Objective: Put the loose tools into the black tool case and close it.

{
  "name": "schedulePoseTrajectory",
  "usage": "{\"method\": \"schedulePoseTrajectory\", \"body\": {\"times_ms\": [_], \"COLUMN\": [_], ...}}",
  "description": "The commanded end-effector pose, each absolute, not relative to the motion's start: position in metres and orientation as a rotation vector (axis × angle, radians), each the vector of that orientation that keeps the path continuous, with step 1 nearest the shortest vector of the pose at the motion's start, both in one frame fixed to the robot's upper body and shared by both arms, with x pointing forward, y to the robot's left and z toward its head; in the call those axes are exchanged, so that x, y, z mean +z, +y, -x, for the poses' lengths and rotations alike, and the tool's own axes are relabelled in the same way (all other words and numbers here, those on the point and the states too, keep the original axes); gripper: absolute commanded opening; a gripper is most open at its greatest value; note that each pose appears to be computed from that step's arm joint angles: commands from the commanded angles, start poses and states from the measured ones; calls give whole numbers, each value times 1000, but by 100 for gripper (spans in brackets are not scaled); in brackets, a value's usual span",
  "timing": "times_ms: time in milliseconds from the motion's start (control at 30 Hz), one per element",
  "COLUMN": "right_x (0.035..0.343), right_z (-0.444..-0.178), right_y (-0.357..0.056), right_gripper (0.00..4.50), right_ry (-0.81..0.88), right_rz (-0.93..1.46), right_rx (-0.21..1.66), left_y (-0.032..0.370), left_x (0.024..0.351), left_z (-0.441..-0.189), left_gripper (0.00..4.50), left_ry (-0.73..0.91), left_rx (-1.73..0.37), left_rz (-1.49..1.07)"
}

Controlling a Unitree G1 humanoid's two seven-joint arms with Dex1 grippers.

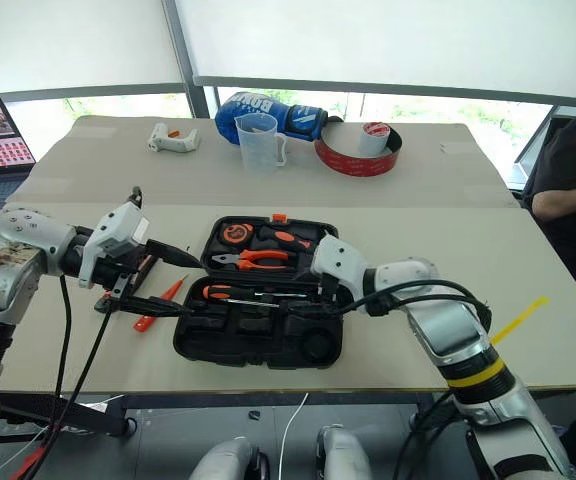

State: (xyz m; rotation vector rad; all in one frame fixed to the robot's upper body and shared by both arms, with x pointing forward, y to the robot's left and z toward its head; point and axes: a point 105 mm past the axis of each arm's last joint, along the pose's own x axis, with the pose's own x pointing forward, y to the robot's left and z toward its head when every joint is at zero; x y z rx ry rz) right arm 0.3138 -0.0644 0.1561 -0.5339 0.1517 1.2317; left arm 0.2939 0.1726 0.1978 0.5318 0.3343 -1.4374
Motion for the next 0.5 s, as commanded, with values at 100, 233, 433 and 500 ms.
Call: {"method": "schedulePoseTrajectory", "body": {"times_ms": [100,233,433,500], "right_x": [157,138,95,89], "right_z": [-323,-318,-311,-310], "right_y": [-58,-53,-60,-61], "right_gripper": [64,3,3,3], "right_ry": [133,202,327,335], "right_rz": [568,616,781,803], "right_rx": [1214,1255,1287,1296], "left_y": [172,173,173,174], "left_x": [201,200,197,197], "left_z": [-294,-294,-293,-293], "left_gripper": [450,450,450,450], "left_ry": [312,312,315,316], "left_rx": [-1433,-1427,-1421,-1417], "left_rz": [-552,-549,-542,-541]}}
